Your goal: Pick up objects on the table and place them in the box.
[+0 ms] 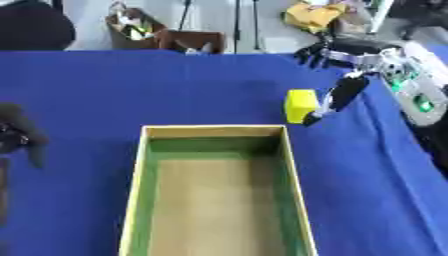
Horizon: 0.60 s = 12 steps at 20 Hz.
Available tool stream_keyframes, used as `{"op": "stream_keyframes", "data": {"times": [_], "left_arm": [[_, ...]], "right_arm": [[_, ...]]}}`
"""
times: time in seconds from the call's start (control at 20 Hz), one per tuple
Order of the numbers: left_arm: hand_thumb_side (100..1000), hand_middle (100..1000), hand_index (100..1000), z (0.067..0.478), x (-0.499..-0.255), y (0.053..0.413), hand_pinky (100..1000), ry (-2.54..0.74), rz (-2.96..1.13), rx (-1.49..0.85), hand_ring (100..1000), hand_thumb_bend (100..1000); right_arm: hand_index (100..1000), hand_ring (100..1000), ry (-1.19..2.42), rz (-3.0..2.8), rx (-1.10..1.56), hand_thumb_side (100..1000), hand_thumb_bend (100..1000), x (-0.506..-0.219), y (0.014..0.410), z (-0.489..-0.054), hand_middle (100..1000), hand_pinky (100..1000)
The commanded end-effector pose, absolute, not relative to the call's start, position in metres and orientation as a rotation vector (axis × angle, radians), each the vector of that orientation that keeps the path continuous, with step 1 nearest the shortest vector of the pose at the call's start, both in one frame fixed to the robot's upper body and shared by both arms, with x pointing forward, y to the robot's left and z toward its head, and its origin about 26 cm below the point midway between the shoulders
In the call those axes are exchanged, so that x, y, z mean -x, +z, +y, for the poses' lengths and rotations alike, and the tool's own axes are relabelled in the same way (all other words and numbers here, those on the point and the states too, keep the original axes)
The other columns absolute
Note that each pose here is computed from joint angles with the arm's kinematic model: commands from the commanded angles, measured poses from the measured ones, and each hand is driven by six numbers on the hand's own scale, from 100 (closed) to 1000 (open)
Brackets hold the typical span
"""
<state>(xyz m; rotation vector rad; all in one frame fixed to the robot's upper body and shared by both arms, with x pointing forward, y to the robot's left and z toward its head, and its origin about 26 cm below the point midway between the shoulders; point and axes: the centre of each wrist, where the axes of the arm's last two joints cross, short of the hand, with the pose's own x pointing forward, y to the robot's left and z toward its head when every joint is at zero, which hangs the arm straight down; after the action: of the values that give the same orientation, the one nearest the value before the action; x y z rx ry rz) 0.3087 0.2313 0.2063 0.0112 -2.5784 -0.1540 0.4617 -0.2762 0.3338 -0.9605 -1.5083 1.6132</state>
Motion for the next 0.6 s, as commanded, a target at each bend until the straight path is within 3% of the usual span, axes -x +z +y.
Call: {"op": "stream_keyframes", "data": {"times": [0.05,0.6], "left_arm": [[709,450,650,0.2316,-0.3061,0.2126,213,-0.159,-2.603,-0.007,430,100],[713,450,650,0.2294,-0.3067,0.2148,211,-0.169,-2.613,-0.006,428,100]], "right_arm": [[973,820,1.6,-1.515,1.001,381,835,-0.4577,0.346,-0.2817,838,757],[958,821,1.597,-1.488,1.03,353,828,-0.4582,0.3434,-0.2853,837,758]]}}
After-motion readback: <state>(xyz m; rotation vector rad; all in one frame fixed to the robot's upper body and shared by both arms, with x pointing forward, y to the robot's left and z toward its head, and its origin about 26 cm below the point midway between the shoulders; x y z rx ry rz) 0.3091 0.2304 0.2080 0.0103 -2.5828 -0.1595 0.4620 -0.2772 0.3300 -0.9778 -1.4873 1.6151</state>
